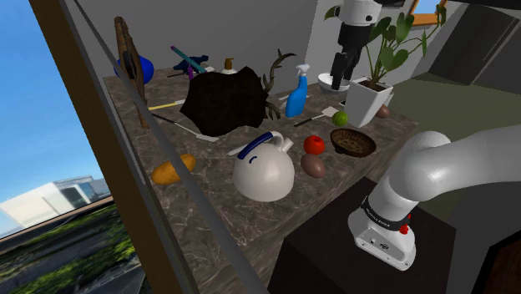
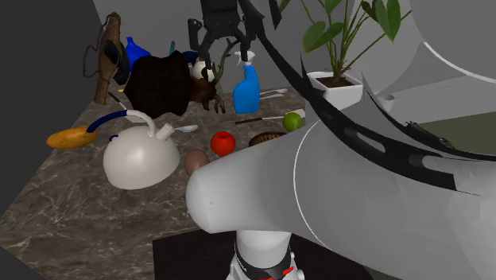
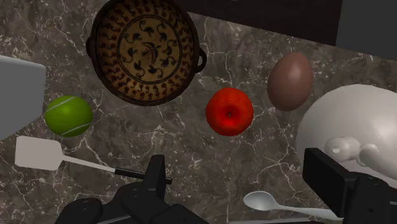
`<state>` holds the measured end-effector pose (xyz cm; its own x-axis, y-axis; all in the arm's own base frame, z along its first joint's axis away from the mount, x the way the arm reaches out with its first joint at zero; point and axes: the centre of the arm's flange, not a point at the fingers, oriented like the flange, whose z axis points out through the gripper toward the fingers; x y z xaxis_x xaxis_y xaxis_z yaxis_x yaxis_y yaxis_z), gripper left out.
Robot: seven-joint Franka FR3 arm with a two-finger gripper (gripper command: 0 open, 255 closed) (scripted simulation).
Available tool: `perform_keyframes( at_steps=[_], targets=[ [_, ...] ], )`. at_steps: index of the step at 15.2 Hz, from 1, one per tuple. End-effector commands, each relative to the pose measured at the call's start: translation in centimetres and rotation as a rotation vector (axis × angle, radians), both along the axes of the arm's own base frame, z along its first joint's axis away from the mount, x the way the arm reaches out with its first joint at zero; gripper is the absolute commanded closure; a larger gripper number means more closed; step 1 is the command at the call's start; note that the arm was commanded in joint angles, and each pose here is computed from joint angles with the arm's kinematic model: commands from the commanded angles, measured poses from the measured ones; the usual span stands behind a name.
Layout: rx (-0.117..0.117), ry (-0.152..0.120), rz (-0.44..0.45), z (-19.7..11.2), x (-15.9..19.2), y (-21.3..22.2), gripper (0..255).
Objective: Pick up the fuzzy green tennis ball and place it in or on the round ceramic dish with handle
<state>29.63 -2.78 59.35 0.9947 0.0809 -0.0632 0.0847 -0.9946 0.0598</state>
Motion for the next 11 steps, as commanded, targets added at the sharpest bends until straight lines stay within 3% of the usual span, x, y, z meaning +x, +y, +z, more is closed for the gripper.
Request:
perform_keyframes(
  at_steps=[1, 11],
  targets=[
    [0.0, 0.0, 0.0, 0.0, 0.0, 0.0, 0],
    [-0.055, -0.045, 0.039, -9.1, 1.0, -8.6, 0]
  ],
)
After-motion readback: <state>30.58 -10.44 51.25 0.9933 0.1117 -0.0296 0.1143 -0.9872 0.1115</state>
